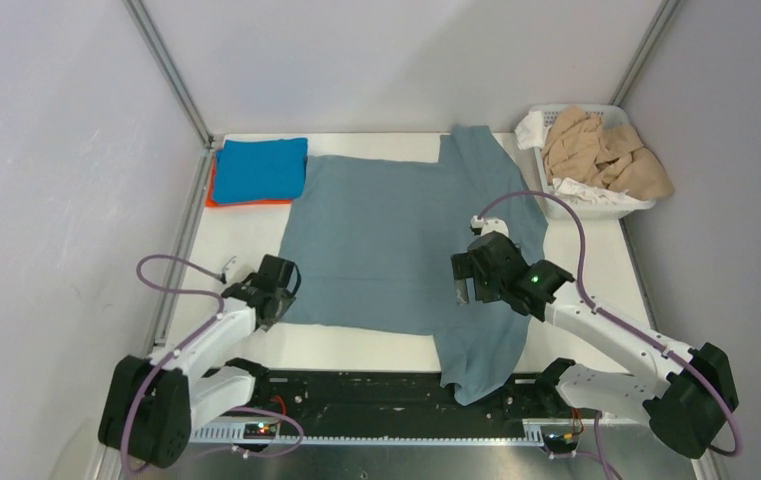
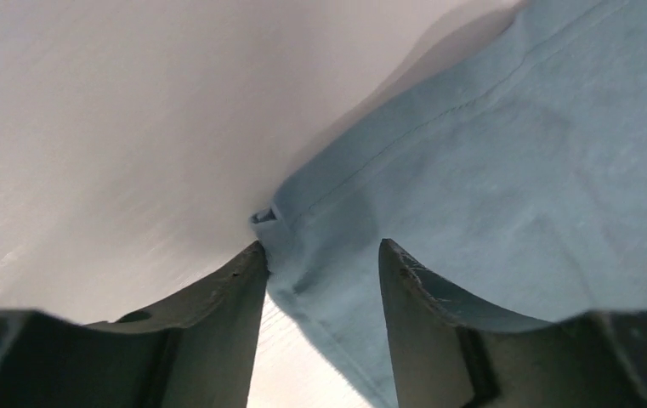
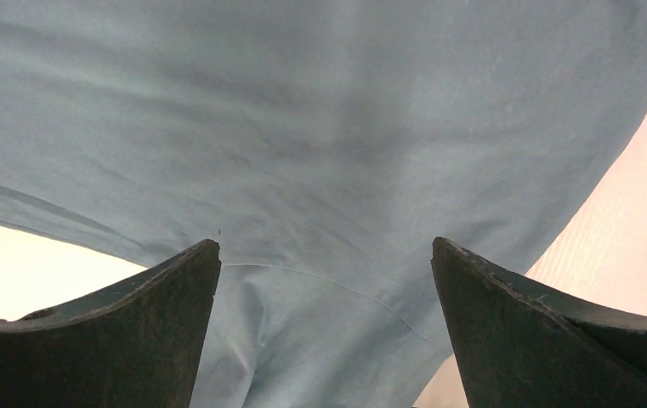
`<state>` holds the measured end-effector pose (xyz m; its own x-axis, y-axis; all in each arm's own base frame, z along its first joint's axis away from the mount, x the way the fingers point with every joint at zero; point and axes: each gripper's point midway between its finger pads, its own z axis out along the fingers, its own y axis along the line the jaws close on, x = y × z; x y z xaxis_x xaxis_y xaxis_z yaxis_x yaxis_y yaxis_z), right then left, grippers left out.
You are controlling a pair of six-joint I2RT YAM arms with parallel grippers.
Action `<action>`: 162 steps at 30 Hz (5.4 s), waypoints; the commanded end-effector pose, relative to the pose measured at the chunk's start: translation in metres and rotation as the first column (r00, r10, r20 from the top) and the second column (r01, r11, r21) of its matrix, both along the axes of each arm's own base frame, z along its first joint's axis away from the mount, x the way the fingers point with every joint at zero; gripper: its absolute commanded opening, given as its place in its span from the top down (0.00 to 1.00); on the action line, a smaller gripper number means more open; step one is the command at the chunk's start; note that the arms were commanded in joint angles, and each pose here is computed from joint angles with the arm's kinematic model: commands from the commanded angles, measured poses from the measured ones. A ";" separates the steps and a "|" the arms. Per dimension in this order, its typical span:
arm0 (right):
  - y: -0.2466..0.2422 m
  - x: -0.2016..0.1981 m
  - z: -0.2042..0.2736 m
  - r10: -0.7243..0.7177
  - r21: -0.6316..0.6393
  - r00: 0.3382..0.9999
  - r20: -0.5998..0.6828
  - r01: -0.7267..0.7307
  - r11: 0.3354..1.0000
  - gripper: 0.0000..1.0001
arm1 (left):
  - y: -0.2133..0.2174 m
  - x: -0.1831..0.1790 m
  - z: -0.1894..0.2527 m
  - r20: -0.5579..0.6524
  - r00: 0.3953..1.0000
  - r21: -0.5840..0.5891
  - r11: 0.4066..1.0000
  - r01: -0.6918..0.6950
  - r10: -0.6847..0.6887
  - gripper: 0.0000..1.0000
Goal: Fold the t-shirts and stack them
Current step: Grab the side of the flattened tshirt closest away from the robot with both arms, then fold the flattened tshirt in 1/3 of the way
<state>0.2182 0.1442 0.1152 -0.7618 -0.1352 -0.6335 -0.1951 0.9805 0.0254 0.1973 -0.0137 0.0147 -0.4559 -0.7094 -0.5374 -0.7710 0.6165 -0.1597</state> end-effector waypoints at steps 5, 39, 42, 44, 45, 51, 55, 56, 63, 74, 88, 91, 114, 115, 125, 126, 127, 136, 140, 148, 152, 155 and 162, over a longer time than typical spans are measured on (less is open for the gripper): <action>0.009 -0.010 0.009 0.054 0.061 0.998 -0.007 -0.054 0.997 0.01 | -0.015 0.020 -0.005 0.019 0.999 -0.072 0.997 -0.024 0.026 0.77; 0.036 -0.201 -0.109 0.381 -0.100 0.715 -0.587 -0.531 0.842 0.38 | -0.005 0.014 0.022 0.190 0.982 -0.062 0.998 0.020 -0.008 1.00; 0.029 -0.193 -0.110 0.346 -0.150 0.748 -0.567 -0.507 0.849 0.62 | -0.004 0.013 0.024 0.191 0.982 -0.061 0.998 0.017 -0.005 1.00; 0.027 -0.190 -0.108 0.334 -0.153 0.757 -0.561 -0.492 0.857 0.79 | -0.003 0.013 0.025 0.190 0.982 -0.059 0.998 0.014 -0.002 1.00; 0.027 -0.188 -0.106 0.334 -0.148 0.764 -0.553 -0.484 0.862 0.86 | -0.003 0.014 0.026 0.193 0.981 -0.059 0.998 0.014 -0.003 1.00; 0.025 -0.166 -0.083 0.312 -0.141 0.816 -0.486 -0.425 0.894 0.94 | -0.005 0.014 0.030 0.204 0.979 -0.073 0.997 0.019 -0.003 1.00; 0.025 -0.137 -0.056 0.298 -0.180 0.859 -0.416 -0.400 0.899 0.96 | -0.006 0.021 0.042 0.237 0.972 -0.071 0.997 0.028 -0.010 1.00; 0.030 -0.127 -0.047 0.283 -0.161 0.871 -0.402 -0.372 0.914 0.98 | -0.006 0.024 0.047 0.246 0.969 -0.070 0.997 0.028 -0.010 1.00; 0.042 -0.083 -0.012 0.253 -0.041 0.896 -0.366 -0.287 0.957 1.00 | -0.003 0.040 0.065 0.254 0.967 -0.039 0.999 0.023 -0.012 1.00; 0.007 0.007 0.019 0.322 -0.452 0.926 -0.196 -0.377 0.809 1.00 | -0.005 0.084 0.091 0.240 0.971 0.003 1.000 0.018 -0.018 1.00; -0.021 0.078 0.028 0.617 -0.703 0.647 -0.448 -0.681 0.205 1.00 | -0.017 0.122 0.077 0.162 0.984 -0.027 0.996 0.082 -0.077 1.00; -0.013 0.085 0.030 0.684 -0.681 0.555 -0.474 -0.723 0.114 1.00 | -0.019 0.127 0.075 0.150 0.985 -0.026 0.995 0.093 -0.088 1.00; -0.015 0.183 0.026 0.724 -0.671 0.285 -0.628 -0.669 -0.318 1.00 | -0.014 0.178 0.058 0.079 0.996 -0.090 0.994 0.054 -0.047 1.00; -0.012 0.187 0.025 0.735 -0.678 0.276 -0.619 -0.661 -0.322 1.00 | -0.016 0.184 0.061 0.086 0.995 -0.093 0.994 0.057 -0.049 1.00; -0.008 0.245 0.007 0.790 -0.759 0.297 -0.535 -0.580 -0.296 1.00 | -0.006 0.212 0.055 0.079 0.997 -0.074 0.997 0.003 0.003 0.70; -0.006 0.249 0.004 0.794 -0.762 0.290 -0.534 -0.573 -0.302 1.00 | -0.003 0.214 0.056 0.084 0.996 -0.067 0.998 -0.006 0.012 0.65; -0.002 0.258 0.004 0.811 -0.786 0.298 -0.503 -0.549 -0.285 0.98 | -0.002 0.219 0.060 0.095 0.995 -0.065 0.998 -0.010 0.016 0.48; -0.001 0.286 0.046 0.866 -0.906 0.412 -0.285 -0.412 -0.102 0.01 | 0.003 0.221 0.103 0.186 0.982 -0.024 0.999 0.033 -0.028 0.00; -0.011 0.284 0.113 0.840 -0.961 0.542 0.037 -0.212 0.180 0.01 | -0.006 0.210 0.113 0.196 0.975 -0.028 0.993 0.111 -0.104 0.00; -0.082 0.229 0.195 -0.091 -0.196 0.691 0.717 0.325 0.925 0.01 | -0.058 0.201 0.092 0.133 0.939 -0.093 0.939 0.332 -0.318 0.00; -0.068 0.190 0.144 -0.308 0.200 0.840 0.446 0.242 0.949 0.00 | -0.072 0.196 0.075 0.100 0.921 -0.112 0.915 0.387 -0.377 0.00; -0.042 0.159 0.101 -0.372 0.438 0.905 0.206 0.255 0.862 0.01 | -0.080 0.195 0.065 0.098 0.905 -0.135 0.896 0.424 -0.413 0.00; 0.015 0.138 0.029 -0.226 0.577 0.974 -0.002 0.186 0.795 0.01 | -0.088 0.193 0.033 0.056 0.892 -0.176 0.875 0.451 -0.448 0.00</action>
<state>0.3675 0.1136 0.1665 -0.5640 0.3130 -0.7642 -0.0121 0.9222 0.3866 0.3852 -0.0944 0.0564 -0.7214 -0.5430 -0.4298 -0.4612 0.8397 -0.2869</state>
